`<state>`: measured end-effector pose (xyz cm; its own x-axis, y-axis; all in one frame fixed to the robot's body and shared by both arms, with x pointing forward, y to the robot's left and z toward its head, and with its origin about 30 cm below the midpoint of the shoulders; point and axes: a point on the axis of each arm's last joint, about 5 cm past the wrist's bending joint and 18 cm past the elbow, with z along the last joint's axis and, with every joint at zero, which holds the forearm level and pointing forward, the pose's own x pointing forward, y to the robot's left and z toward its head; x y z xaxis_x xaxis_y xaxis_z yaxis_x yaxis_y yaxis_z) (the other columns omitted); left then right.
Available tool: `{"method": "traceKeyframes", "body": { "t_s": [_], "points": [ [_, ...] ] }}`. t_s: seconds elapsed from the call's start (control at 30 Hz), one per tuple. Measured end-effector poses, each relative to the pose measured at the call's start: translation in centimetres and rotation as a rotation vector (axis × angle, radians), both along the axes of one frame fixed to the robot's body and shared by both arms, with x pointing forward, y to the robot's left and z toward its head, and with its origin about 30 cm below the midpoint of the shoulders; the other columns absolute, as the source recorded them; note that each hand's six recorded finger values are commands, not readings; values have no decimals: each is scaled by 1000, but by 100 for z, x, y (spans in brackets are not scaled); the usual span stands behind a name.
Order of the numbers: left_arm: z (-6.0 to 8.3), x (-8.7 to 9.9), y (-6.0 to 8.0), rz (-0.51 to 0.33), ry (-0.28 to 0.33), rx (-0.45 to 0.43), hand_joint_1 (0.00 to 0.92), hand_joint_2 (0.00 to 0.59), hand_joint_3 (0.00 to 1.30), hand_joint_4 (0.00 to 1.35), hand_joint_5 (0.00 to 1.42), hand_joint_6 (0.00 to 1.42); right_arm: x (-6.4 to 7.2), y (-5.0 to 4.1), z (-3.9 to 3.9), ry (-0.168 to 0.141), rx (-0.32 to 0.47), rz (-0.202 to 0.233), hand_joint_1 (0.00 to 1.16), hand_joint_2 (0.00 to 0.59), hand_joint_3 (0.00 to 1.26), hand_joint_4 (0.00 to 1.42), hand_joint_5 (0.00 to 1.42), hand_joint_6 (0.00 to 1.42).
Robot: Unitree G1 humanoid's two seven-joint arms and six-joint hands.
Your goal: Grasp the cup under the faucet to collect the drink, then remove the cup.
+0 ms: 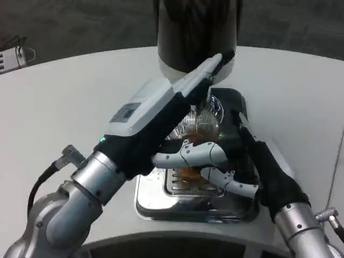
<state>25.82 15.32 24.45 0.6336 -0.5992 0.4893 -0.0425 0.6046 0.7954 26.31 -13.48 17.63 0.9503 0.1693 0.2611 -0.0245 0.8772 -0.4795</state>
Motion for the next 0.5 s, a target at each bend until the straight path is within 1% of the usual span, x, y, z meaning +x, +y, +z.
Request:
{"method": "traceKeyframes", "body": {
  "t_s": [0.1, 0.27, 0.37, 0.5],
  "points": [
    [-87, -12, 11, 8, -8, -62, 0, 88, 29, 0, 102, 179, 15, -1, -9, 3, 4, 1, 717, 222, 0, 0, 0, 0],
    [-193, -48, 30, 12, -22, -121, 0, 88, 40, 0, 120, 194, 29, 1, -8, 0, 16, 3, 717, 222, 0, 0, 0, 0],
    [-236, -74, 80, 30, -27, -142, 0, 85, 41, 0, 129, 207, 37, 4, -6, -2, 21, 4, 717, 222, 0, 0, 0, 0],
    [-320, -142, 172, 62, -17, -159, 0, 85, 44, 0, 132, 209, 52, 18, 8, -5, 28, 8, 717, 222, 0, 0, 0, 0]
  ]
}}
